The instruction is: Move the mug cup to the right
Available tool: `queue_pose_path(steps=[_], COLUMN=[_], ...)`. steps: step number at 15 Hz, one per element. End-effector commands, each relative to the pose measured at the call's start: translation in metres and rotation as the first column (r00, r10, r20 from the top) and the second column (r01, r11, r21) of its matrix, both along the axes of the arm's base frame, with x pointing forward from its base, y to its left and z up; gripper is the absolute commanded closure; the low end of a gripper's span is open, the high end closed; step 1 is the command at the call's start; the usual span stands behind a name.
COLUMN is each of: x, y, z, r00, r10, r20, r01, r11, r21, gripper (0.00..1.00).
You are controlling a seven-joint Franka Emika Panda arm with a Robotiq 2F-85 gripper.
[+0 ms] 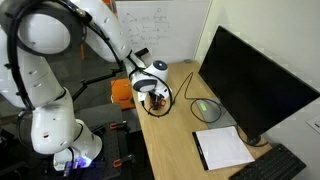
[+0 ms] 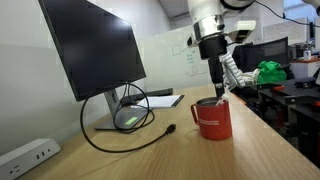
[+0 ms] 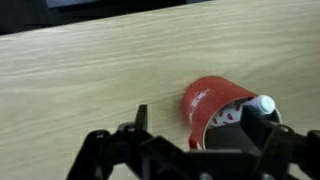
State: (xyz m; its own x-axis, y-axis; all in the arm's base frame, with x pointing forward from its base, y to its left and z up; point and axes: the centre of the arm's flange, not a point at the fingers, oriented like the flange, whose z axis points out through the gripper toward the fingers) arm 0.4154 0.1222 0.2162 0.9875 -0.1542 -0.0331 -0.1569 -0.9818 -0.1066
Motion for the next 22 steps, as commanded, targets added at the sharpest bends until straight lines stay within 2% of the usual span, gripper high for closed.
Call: queue_pose_path(steps=[1, 3, 4, 5, 7, 8, 16, 22], x=[0.02, 0.027, 0.03, 0.032, 0.033, 0.033, 0.033, 0.032], y=[0.016, 0.02, 0.02, 0.019, 0.017, 0.016, 0.015, 0.012], z=[-0.012, -0.016, -0.021, -0.024, -0.031, -0.034, -0.039, -0.03], r00=[0.999, 0.999, 0.999, 0.999, 0.999, 1.0, 1.0, 1.0], r10=[-0.036, -0.048, -0.049, -0.045, -0.035, -0.03, -0.007, -0.004], r20=[0.026, 0.024, 0.019, 0.01, -0.002, -0.009, -0.022, -0.019], r01=[0.037, 0.049, 0.05, 0.046, 0.035, 0.03, 0.005, 0.003], r11=[0.999, 0.998, 0.998, 0.997, 0.996, 0.996, 0.996, 0.997], r21=[-0.021, -0.036, -0.045, -0.059, -0.081, -0.086, -0.089, -0.078], gripper=[0.0, 0.0, 0.05, 0.24, 0.31, 0.37, 0.99, 0.98])
